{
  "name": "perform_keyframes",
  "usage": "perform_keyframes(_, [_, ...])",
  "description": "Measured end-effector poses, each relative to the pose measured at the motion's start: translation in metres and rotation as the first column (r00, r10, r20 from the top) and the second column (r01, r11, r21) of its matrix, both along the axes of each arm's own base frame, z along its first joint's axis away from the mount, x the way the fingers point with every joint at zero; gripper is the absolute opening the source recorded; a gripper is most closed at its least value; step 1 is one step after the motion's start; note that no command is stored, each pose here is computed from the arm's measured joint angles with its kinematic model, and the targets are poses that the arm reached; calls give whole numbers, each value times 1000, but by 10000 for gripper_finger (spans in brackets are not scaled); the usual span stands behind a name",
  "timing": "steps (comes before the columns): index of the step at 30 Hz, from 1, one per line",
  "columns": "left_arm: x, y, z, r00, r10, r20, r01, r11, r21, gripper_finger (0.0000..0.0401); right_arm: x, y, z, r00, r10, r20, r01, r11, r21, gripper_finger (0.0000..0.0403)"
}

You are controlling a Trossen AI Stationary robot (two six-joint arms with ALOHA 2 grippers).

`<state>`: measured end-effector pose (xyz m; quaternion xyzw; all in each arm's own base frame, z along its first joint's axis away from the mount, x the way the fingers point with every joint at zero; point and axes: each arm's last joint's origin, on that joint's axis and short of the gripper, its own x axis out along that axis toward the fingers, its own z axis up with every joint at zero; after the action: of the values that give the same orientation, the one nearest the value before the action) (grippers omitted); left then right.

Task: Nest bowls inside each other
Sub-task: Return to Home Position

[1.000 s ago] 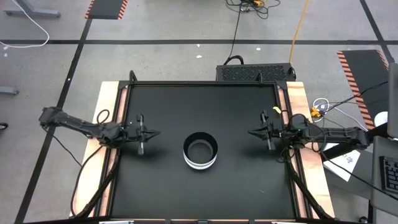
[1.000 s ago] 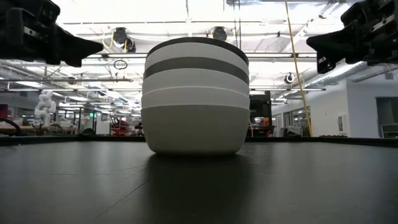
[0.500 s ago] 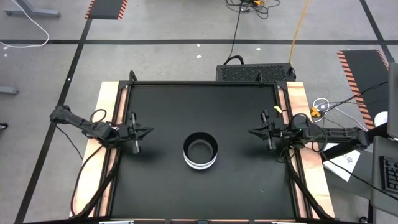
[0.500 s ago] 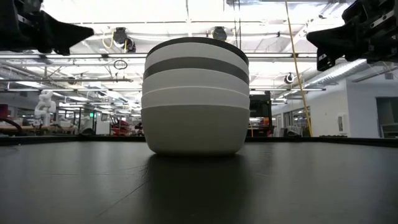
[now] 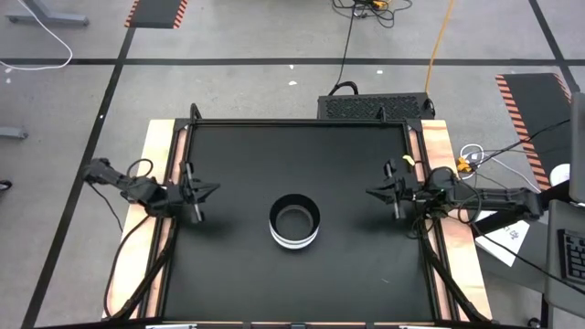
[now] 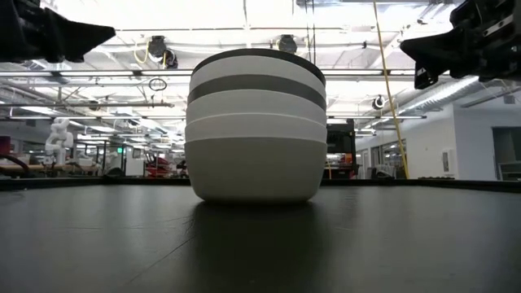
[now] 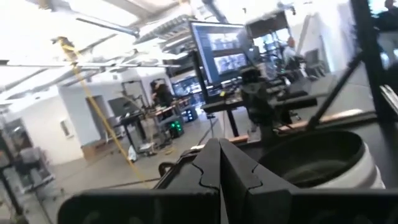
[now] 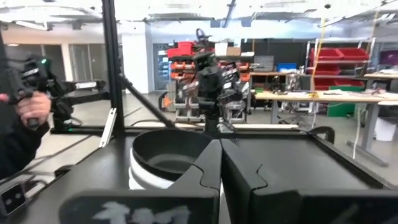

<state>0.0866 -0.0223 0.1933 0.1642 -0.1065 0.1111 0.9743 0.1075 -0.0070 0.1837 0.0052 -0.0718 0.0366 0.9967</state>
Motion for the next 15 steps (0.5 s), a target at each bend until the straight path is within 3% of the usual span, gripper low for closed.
perform_keyframes(8, [4,9,-5,997,58,-51,-56,997,55,1,-1,-8,0,997,-73,2,73,997,12,0])
perform_keyframes(12, [5,18,-2,994,95,-50,-94,995,23,1,-1,-11,0,997,-81,1,80,997,15,0])
perform_keyframes(15, [5,22,2,997,37,-62,-37,999,-5,1,-2,-13,0,997,-73,0,73,997,30,0])
